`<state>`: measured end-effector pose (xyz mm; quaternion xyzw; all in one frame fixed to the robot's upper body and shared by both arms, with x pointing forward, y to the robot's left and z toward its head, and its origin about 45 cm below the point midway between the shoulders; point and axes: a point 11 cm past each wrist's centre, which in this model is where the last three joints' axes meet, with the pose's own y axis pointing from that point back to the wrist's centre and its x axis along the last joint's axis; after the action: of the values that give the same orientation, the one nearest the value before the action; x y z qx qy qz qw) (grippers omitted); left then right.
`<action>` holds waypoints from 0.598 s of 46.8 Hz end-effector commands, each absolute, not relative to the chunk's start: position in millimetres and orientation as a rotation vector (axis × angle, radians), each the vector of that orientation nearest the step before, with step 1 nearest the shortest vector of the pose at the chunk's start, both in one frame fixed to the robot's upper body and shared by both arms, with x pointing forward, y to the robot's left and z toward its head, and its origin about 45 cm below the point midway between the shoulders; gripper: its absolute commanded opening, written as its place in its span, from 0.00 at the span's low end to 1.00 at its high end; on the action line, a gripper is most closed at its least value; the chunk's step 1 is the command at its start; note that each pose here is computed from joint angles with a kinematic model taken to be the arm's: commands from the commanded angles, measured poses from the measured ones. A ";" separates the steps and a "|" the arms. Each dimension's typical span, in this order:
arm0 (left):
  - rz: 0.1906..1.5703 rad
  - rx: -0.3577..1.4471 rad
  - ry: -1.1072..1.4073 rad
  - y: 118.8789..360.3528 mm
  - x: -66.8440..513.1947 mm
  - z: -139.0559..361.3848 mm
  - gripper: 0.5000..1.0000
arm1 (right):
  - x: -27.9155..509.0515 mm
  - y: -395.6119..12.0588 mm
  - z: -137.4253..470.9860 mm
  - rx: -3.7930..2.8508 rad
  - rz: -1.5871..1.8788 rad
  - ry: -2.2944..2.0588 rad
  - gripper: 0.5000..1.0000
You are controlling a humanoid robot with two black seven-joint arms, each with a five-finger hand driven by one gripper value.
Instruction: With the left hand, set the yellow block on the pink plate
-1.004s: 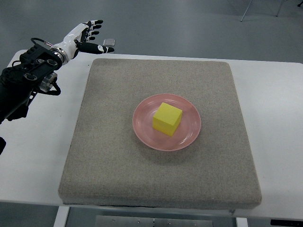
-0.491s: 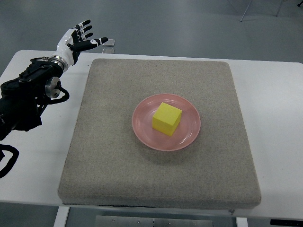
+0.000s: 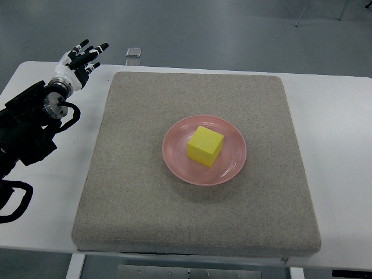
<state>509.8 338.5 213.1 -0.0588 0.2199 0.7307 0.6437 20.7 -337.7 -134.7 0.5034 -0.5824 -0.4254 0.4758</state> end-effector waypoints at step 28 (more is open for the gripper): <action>1.621 -0.334 0.492 343.5 517.6 240.8 0.93 | 20.3 -337.9 -134.7 1.230 -1.039 -1.423 0.85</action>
<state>517.6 342.9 240.5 -0.1473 0.2171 0.7128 0.6505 20.7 -337.8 -134.7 0.5035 -0.5824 -0.4253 0.4759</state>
